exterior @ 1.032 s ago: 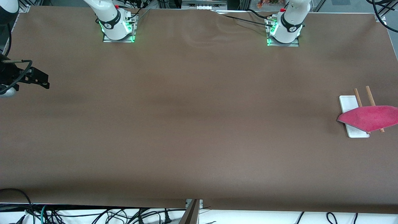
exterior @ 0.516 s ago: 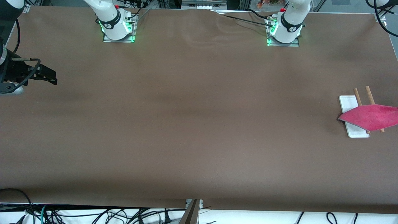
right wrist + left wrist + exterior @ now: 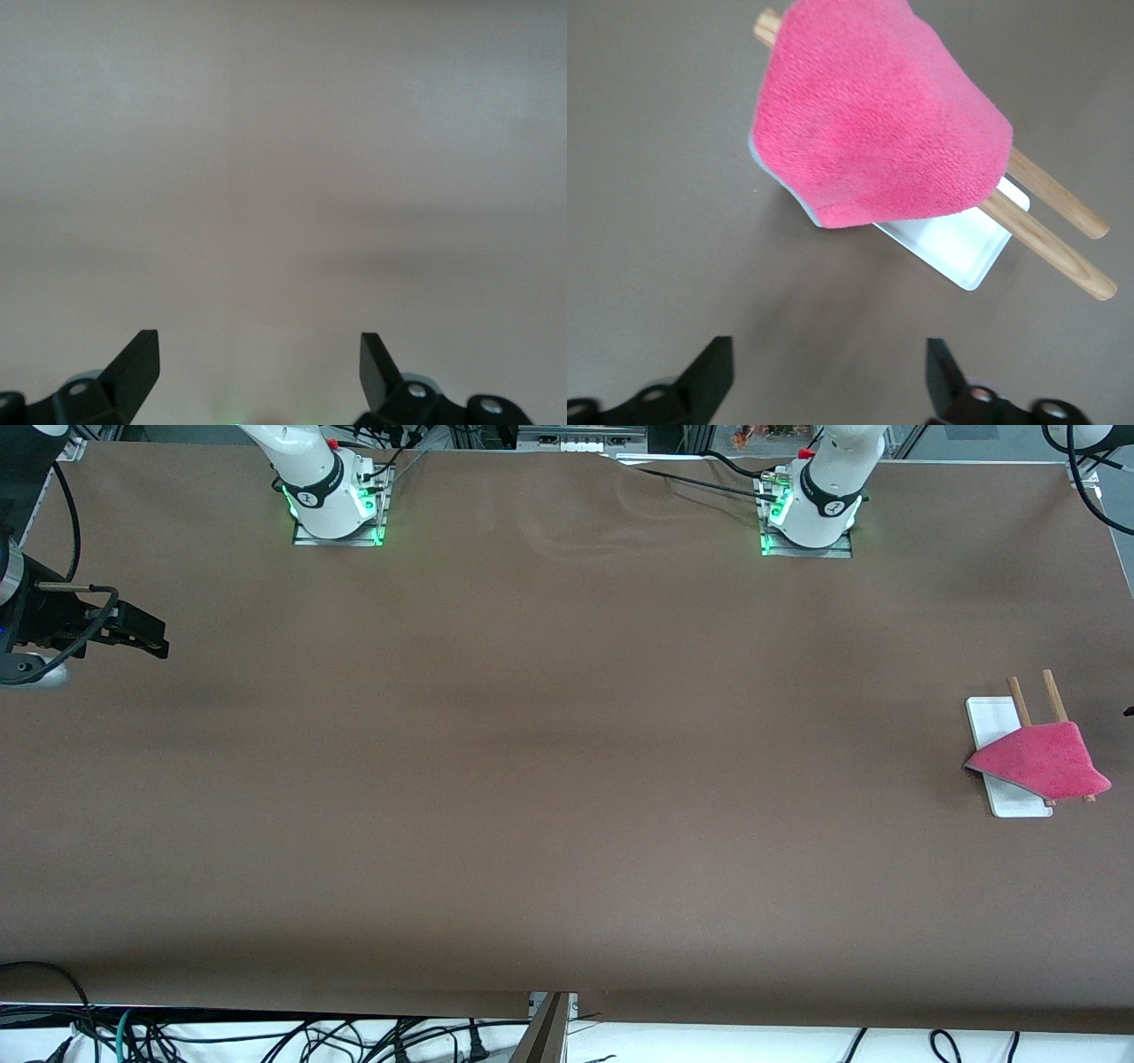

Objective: Pass towel and hang on rack
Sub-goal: 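Open the left gripper and raise it away from the rack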

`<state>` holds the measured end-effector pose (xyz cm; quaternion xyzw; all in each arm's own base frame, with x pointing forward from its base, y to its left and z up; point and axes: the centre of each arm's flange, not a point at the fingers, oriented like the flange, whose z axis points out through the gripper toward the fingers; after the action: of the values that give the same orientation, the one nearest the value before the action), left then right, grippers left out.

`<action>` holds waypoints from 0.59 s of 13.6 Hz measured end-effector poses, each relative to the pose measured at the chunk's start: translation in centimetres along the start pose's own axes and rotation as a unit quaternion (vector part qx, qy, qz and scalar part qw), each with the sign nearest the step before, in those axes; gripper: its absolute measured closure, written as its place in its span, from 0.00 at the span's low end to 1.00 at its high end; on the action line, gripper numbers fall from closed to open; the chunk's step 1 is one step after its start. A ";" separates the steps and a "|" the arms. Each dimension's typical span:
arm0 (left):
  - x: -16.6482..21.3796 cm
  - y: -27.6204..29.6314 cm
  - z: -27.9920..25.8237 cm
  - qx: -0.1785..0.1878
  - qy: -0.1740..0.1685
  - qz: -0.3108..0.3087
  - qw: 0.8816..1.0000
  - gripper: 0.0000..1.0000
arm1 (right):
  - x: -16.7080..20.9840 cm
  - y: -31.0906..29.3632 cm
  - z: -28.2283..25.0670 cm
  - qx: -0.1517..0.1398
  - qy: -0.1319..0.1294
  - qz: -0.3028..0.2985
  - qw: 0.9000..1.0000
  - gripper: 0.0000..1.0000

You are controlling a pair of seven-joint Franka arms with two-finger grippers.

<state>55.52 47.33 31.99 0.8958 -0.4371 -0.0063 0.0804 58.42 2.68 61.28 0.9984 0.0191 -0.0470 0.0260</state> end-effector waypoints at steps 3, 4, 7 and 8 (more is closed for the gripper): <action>2.2 0.9 -5.2 0.019 0.002 0.013 1.000 0.00 | 0.0 0.0 0.1 0.000 -0.001 -0.007 1.000 0.00; 3.8 1.8 -7.5 0.020 0.003 0.014 1.000 0.00 | 0.0 0.0 0.0 0.000 -0.001 -0.008 1.000 0.00; 11.0 6.2 -13.6 -0.005 -0.011 -0.019 1.000 0.00 | -0.6 0.0 -0.1 -0.001 -0.011 -0.009 1.000 0.00; 14.0 7.9 -15.0 -0.016 -0.017 -0.039 0.999 0.00 | -0.8 0.1 -0.2 -0.001 -0.014 -0.014 1.000 0.00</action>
<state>59.22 33.63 48.81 0.9107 -0.4026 -0.0320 0.0865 57.63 2.57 61.53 0.9972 0.0326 -0.0612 0.0267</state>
